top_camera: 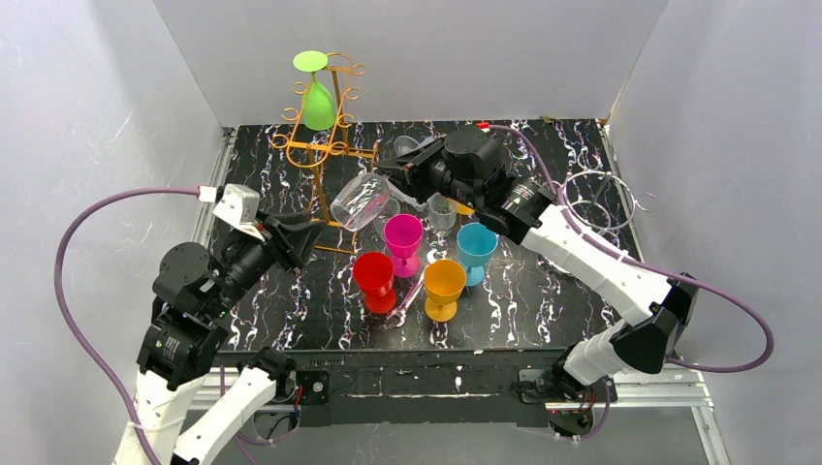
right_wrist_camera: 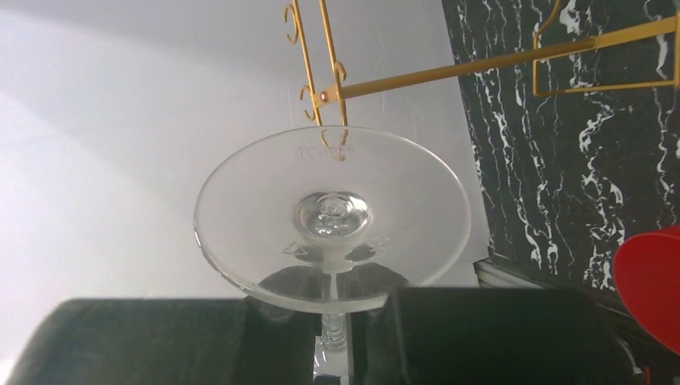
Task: Take the wine glass off the wine glass rack
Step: Place the wine glass at the center of the board.
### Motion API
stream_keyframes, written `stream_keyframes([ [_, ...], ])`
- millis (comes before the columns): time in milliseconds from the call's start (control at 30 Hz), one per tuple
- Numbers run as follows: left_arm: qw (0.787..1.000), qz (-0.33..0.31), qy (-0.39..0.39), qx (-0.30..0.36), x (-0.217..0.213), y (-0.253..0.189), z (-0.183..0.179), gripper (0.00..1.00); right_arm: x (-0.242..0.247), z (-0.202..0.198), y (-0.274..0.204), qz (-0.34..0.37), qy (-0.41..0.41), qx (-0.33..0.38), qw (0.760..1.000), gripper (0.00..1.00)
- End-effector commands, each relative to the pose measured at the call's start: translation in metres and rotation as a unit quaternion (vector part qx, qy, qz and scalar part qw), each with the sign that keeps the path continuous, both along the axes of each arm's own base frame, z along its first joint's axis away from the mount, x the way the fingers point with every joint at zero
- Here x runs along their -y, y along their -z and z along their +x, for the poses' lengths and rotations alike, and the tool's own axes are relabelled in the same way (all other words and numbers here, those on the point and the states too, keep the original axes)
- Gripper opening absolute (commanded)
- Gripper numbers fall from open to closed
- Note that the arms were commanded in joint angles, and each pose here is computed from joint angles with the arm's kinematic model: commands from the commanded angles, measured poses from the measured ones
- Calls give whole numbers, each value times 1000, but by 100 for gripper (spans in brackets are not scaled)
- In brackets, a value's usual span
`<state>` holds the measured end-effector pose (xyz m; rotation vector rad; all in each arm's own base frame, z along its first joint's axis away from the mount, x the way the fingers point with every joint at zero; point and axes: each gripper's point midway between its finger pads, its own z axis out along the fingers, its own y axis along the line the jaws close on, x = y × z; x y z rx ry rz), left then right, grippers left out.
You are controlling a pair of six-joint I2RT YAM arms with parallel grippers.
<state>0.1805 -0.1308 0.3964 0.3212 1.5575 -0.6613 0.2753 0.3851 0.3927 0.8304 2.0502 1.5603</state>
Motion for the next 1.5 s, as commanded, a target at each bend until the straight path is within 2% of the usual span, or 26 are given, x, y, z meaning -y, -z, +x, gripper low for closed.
stream_keyframes([
  [0, 1000, 4, 10, 1, 7, 1, 7, 35, -7, -1, -29, 62, 14, 8, 998, 1],
  [300, 1000, -5, 21, -7, 15, 2, 13, 35, -6, -8, -27, 69, 16, 3, 997, 1],
  [500, 1000, -16, 23, -14, 21, 0, 20, 27, -8, -10, -27, 78, 17, -2, 997, 1],
  [1333, 999, -27, -1, -44, 30, 5, 48, 10, -10, -10, -15, 88, 35, -16, 995, 1],
  [1467, 998, -35, -14, -57, 32, 6, 54, 1, -10, -9, -17, 93, 35, -10, 995, 1],
])
